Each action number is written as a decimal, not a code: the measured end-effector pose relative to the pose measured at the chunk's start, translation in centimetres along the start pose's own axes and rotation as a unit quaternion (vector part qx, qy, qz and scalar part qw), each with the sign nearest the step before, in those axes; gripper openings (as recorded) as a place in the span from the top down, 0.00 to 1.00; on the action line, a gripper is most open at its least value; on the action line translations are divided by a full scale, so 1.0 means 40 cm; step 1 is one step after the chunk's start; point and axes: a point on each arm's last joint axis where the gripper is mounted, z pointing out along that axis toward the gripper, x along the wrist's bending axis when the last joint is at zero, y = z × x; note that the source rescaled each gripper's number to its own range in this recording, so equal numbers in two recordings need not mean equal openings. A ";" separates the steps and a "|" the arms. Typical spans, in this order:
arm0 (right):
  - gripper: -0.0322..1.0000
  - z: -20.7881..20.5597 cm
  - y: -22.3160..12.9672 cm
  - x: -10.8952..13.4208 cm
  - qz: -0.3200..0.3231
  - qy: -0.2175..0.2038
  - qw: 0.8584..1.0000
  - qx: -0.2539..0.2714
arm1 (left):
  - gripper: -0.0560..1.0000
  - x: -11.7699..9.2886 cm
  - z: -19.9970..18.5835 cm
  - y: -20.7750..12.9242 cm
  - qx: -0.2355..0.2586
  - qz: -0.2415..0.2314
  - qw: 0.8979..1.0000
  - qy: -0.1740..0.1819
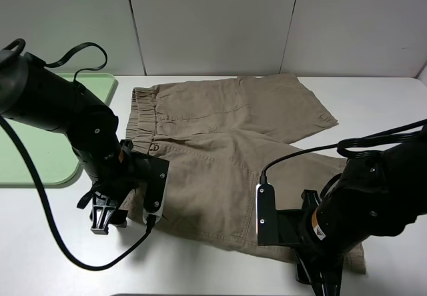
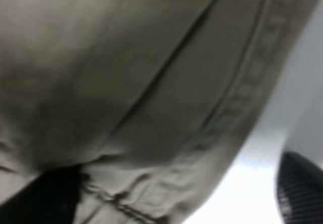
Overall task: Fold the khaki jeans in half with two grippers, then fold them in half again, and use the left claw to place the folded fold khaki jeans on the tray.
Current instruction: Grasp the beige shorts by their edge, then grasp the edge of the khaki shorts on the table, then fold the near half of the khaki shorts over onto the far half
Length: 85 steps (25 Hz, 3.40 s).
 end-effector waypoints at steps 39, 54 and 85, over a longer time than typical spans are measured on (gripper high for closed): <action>0.97 -0.158 -0.028 0.013 0.112 -0.027 0.992 -0.055 | 0.93 -0.028 -0.137 -0.029 0.001 -0.031 1.000 -0.002; 0.97 -0.335 -0.004 0.002 0.219 0.010 0.975 -0.029 | 0.94 -0.098 -0.272 -0.054 -0.012 -0.046 0.999 -0.021; 0.97 -0.506 0.100 -0.339 0.294 -0.056 0.953 -0.043 | 0.94 -0.088 -0.326 -0.054 -0.067 -0.151 0.984 0.061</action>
